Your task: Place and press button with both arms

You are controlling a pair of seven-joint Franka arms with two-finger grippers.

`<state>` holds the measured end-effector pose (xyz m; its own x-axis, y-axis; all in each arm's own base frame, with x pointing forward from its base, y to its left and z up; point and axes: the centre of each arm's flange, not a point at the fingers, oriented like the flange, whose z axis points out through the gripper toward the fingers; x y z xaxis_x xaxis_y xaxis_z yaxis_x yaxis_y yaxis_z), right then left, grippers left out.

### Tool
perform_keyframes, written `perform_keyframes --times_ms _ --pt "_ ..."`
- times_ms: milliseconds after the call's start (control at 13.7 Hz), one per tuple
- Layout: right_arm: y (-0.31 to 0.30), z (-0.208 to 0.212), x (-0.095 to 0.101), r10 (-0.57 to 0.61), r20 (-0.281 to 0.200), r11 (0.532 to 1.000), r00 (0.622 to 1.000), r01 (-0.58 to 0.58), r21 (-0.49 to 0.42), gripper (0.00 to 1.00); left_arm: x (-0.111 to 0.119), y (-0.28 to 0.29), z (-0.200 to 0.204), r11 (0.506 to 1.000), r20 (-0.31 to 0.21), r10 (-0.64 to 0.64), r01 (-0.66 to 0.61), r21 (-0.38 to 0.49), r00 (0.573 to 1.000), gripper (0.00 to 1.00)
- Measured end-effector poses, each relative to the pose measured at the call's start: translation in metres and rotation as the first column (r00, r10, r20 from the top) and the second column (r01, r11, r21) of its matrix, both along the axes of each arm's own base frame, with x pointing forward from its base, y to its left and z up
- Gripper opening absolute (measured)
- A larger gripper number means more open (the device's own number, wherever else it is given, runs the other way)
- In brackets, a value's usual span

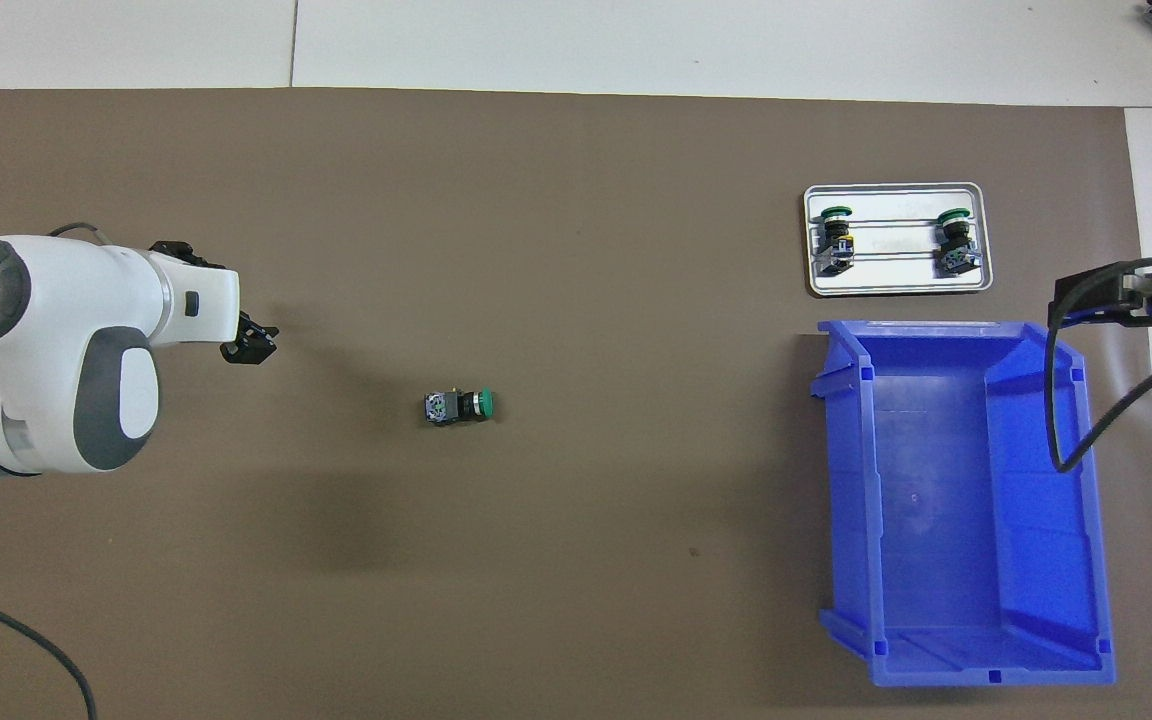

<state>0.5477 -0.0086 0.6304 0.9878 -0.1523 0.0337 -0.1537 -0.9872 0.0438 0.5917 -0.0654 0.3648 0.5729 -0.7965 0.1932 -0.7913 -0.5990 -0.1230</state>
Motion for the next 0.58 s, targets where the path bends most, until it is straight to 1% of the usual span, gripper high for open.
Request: perform_keyframes --times_ms 146,291,583 --pt "-0.002 0.0 0.0 -0.003 0.0 1.0 1.0 0.003 0.0 1.0 -0.001 -0.004 0.0 1.0 0.0 -0.008 0.008 -0.001 1.0 1.0" --pt "-0.003 0.0 0.0 -0.005 0.0 1.0 1.0 0.005 0.0 1.0 -0.003 -0.022 -0.001 0.999 -0.004 -0.038 0.038 -0.003 0.999 1.0" --pt "-0.003 0.0 0.0 -0.006 0.0 1.0 1.0 0.006 0.0 1.0 -0.02 -0.096 -0.002 0.99 -0.01 -0.142 0.142 -0.009 0.99 1.0"
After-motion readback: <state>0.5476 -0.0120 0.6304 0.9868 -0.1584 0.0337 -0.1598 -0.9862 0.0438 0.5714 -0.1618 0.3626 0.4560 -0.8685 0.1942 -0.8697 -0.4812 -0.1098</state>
